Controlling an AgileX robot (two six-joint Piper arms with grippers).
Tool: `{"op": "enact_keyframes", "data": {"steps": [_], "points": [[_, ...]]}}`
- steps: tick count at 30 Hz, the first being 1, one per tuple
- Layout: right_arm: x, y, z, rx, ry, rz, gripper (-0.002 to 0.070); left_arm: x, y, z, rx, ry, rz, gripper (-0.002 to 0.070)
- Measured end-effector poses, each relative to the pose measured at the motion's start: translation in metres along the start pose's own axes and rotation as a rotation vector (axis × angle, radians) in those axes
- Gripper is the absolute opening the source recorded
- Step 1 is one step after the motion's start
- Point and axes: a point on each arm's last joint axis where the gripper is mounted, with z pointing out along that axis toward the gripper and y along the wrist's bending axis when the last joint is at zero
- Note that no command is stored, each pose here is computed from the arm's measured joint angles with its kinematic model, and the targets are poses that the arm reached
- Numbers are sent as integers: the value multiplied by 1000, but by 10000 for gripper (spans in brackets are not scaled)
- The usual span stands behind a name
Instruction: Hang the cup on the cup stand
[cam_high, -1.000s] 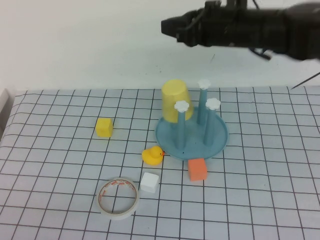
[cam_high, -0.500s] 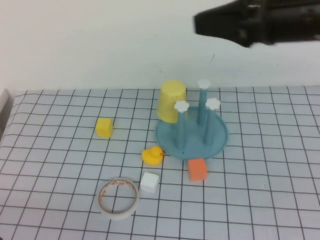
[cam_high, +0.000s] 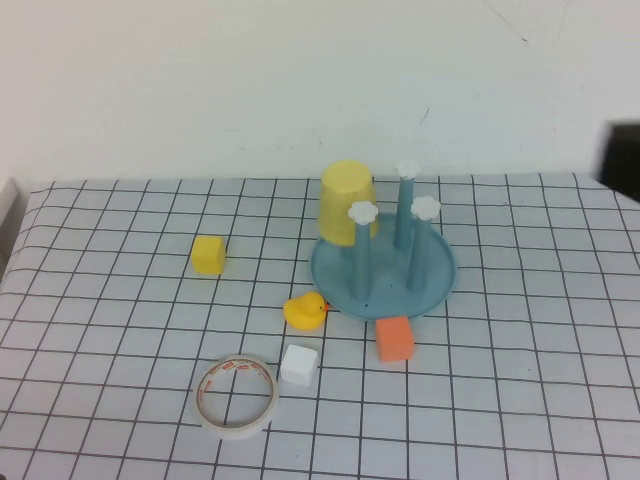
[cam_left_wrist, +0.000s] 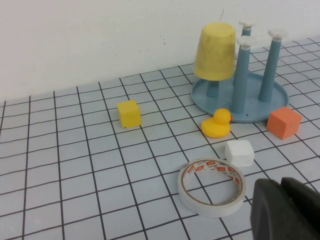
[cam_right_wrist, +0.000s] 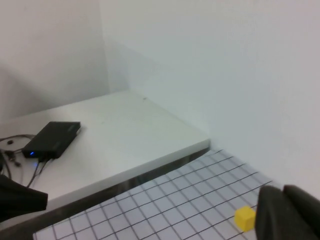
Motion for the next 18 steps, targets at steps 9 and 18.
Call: {"op": "enact_keyframes", "data": {"steps": [9, 18], "points": [[47, 43, -68, 104, -149, -63, 9, 0, 0, 0, -1, 2, -2, -1], [95, 64, -88, 62, -120, -120, 8, 0, 0, 0, -2, 4, -6, -1]]}}
